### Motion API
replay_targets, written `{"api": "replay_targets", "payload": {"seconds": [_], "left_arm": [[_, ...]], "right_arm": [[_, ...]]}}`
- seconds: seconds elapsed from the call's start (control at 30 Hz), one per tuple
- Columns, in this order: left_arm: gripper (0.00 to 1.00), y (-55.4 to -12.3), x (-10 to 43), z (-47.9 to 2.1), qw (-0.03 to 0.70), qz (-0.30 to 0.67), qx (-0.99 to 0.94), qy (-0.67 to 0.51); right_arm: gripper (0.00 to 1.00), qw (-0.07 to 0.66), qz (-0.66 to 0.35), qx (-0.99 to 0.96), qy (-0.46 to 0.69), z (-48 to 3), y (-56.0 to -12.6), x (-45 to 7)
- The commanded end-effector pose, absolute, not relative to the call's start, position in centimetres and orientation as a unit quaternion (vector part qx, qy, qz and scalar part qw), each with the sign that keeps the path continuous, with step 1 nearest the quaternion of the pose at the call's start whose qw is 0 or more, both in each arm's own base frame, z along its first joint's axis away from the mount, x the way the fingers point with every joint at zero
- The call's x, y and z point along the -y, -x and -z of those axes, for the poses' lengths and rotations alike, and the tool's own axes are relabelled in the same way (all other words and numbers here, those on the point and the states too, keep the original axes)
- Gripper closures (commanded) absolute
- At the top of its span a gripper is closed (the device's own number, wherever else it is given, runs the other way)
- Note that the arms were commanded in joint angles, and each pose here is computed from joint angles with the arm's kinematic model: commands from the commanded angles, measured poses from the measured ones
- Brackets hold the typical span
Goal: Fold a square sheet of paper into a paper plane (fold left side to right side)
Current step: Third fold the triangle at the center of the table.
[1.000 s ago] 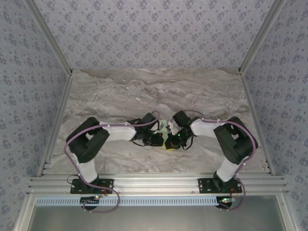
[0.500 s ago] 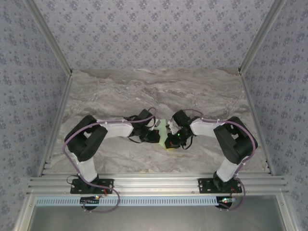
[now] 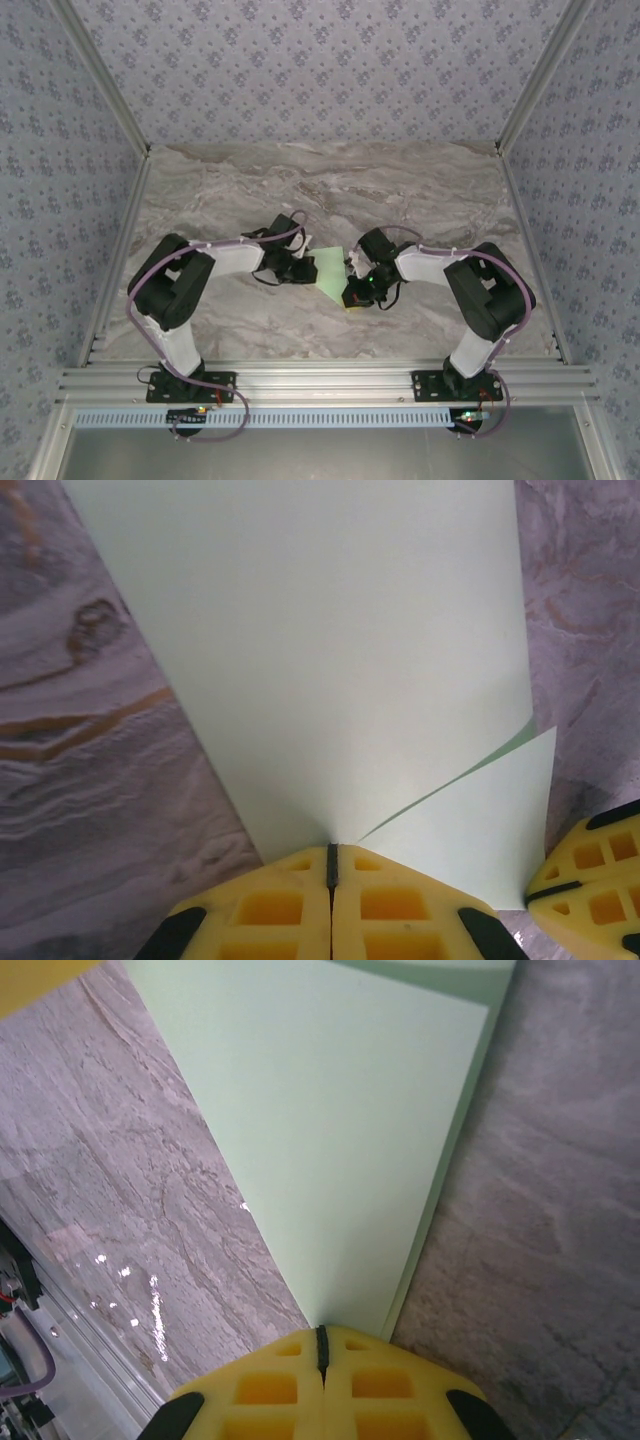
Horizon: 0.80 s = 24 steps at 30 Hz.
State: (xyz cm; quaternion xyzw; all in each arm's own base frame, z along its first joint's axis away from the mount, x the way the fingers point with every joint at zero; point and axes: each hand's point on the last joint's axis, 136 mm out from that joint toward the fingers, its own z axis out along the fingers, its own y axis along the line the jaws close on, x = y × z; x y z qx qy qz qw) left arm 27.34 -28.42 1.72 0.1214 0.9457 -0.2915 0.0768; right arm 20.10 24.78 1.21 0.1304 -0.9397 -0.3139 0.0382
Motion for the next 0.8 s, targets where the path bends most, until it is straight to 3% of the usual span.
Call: {"api": "replay_targets", "payload": {"seconds": [0.0, 0.17, 0.37, 0.53, 0.77], "left_arm": [[0.95, -29.7, 22.8, 0.9, 0.101, 0.185, -0.974, -0.082], [0.91, -30.4, 22.2, -0.8, 0.118, 0.205, -0.969, -0.067], [0.73, -30.1, 23.0, -3.9, 0.138, 0.264, -0.954, -0.041], [0.52, -28.7, 25.2, -5.4, 0.136, 0.352, -0.926, 0.002], [0.46, -28.2, 27.1, -5.8, 0.119, 0.395, -0.910, 0.044]], "right_arm": [[1.00, 0.096, 0.176, 0.974, -0.105, 3.1, -16.8, -18.7], [1.00, 0.085, 0.188, 0.972, -0.111, 3.2, -16.8, -19.0], [0.99, 0.033, 0.250, 0.959, -0.127, 0.9, -18.4, -21.4], [0.76, -0.064, 0.254, 0.952, -0.158, -2.7, -20.8, -21.7], [0.54, -0.183, 0.213, 0.939, -0.201, -6.4, -22.5, -20.8]]}}
